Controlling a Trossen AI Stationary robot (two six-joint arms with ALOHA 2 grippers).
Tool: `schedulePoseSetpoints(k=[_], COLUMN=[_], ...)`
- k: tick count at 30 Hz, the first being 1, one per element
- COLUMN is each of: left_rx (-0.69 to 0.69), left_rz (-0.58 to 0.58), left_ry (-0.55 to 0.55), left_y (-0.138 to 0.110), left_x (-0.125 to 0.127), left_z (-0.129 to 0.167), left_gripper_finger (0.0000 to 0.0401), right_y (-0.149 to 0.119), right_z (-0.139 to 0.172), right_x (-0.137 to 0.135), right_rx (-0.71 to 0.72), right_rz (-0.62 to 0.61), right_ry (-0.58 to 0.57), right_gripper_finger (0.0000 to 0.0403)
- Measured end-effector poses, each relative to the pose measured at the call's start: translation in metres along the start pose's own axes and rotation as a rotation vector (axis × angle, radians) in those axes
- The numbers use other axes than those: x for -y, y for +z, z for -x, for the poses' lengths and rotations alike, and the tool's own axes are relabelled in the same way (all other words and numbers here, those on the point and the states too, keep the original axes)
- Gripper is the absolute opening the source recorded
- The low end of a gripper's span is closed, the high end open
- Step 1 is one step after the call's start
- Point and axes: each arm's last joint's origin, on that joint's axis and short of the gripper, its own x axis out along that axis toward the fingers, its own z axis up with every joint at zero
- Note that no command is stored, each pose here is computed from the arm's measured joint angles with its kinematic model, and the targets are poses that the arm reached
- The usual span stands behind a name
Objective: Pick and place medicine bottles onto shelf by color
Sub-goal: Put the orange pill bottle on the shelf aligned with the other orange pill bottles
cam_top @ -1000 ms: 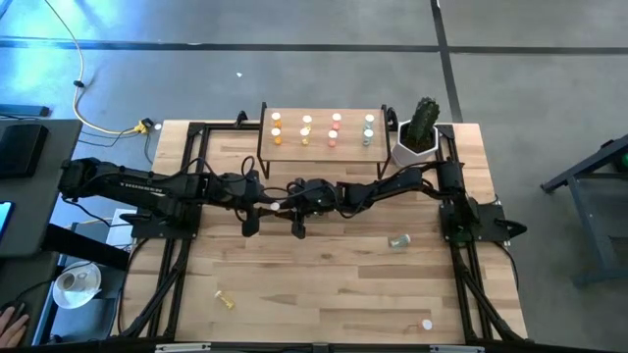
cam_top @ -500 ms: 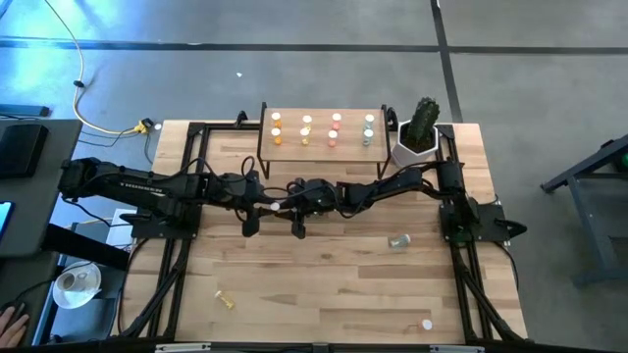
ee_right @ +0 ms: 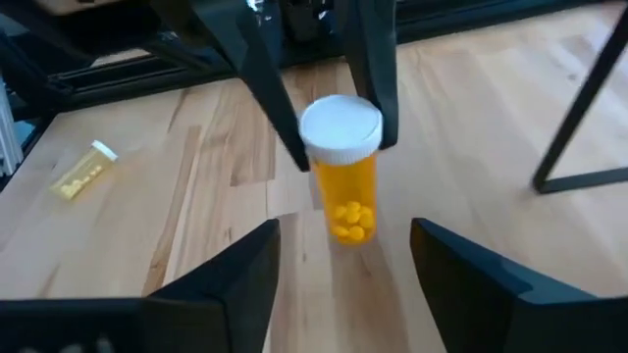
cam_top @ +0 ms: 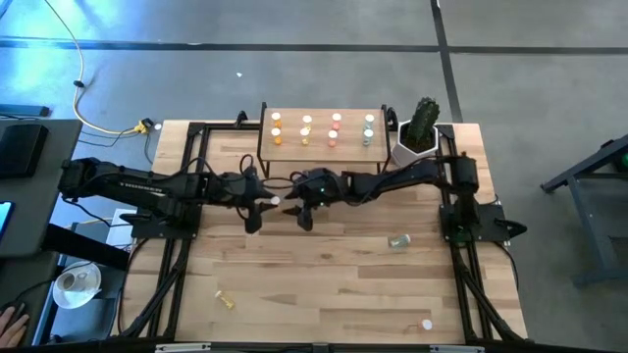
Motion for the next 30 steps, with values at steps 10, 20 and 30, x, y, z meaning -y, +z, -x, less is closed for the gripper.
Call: schedulePoseSetpoints(k=[10, 20, 30], left_rx=[0.083, 0.099, 0.012], left_rz=[-0.021, -0.014, 0.041], left_ry=[0.162, 0.29, 0.28], left_y=[0.031, 0.066, 0.068], left_x=[-0.023, -0.064, -0.091], left_z=[0.008, 0.026, 0.013], left_gripper_finger=[0.0109, 0.0109, 0.0109], right_y=[0.042, 0.07, 0.076], right_z=[0.057, 0.114, 0.138], right_x=[0.019, 0.05, 0.068], right_rx=[0.037, 0.082, 0.082], right_rz=[0.13, 0.155, 0.139], right_ry=[-0.064, -0.232, -0.296], right_gripper_finger=[0.0227, 0.0227, 0.0228])
